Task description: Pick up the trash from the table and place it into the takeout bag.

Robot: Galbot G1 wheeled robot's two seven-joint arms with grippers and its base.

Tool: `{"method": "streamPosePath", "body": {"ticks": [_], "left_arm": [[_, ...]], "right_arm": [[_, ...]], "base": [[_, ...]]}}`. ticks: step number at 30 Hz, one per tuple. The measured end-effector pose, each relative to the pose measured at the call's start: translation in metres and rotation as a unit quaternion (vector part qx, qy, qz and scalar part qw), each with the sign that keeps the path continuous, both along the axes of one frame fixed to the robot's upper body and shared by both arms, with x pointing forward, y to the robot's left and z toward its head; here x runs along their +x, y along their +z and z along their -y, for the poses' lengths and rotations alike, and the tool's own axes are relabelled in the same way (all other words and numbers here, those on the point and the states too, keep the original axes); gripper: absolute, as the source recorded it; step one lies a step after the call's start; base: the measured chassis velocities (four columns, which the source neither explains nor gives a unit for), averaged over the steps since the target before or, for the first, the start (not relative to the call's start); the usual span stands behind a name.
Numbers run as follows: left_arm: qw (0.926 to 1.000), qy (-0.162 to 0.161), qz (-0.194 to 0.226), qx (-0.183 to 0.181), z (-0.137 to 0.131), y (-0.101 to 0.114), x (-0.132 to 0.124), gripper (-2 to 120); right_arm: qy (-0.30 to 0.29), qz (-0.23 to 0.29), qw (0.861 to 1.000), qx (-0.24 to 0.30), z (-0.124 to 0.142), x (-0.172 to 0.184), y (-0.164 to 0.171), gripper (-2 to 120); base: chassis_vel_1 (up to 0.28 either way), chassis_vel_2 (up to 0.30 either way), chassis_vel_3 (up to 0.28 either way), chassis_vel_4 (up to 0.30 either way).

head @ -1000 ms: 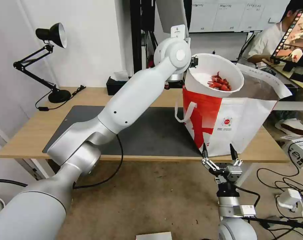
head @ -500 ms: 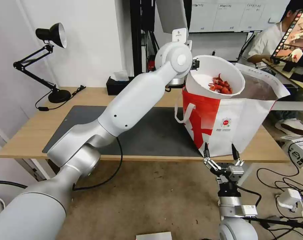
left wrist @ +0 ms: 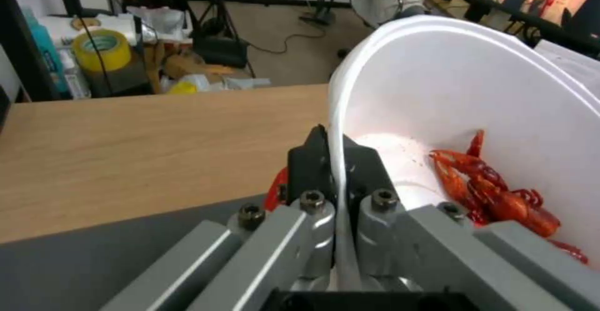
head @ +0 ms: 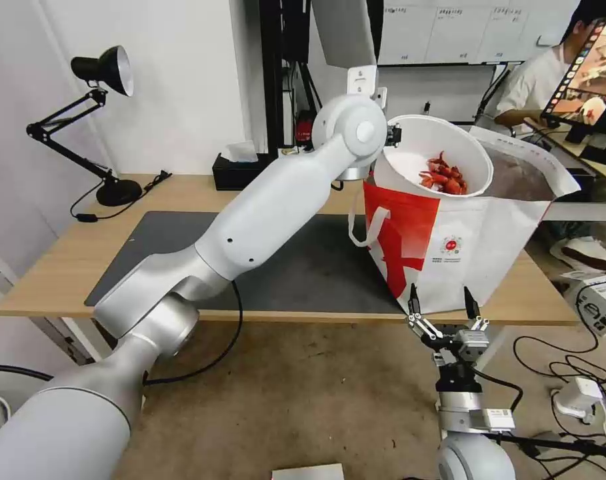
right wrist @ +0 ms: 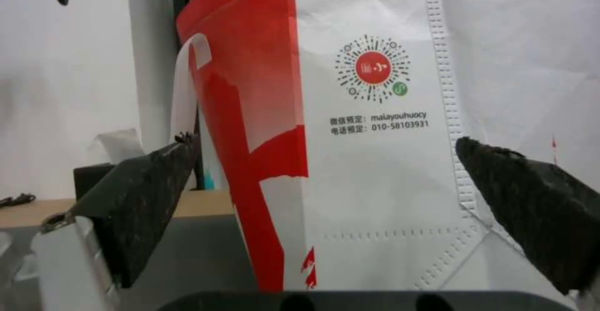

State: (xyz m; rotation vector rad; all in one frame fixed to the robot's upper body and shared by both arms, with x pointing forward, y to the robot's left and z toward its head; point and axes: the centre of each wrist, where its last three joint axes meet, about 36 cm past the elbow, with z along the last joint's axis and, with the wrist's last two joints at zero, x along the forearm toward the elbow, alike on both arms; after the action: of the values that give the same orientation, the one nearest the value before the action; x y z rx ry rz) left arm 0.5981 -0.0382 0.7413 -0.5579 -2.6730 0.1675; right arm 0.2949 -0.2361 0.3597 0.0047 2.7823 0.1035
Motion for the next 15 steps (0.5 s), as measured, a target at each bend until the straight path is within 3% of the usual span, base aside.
{"method": "streamPosePath", "body": {"ticks": [15], "left_arm": [[1.0, 0.007, 0.007, 0.001, -0.0022, 0.0078, 0.0079, 0]], "right_arm": [[0.001, 0.0, 1.0, 0.001, -0.0013, 0.0021, -0.0011, 100]], "base": [[0.0, 0.0, 0.0, 0.0]]}}
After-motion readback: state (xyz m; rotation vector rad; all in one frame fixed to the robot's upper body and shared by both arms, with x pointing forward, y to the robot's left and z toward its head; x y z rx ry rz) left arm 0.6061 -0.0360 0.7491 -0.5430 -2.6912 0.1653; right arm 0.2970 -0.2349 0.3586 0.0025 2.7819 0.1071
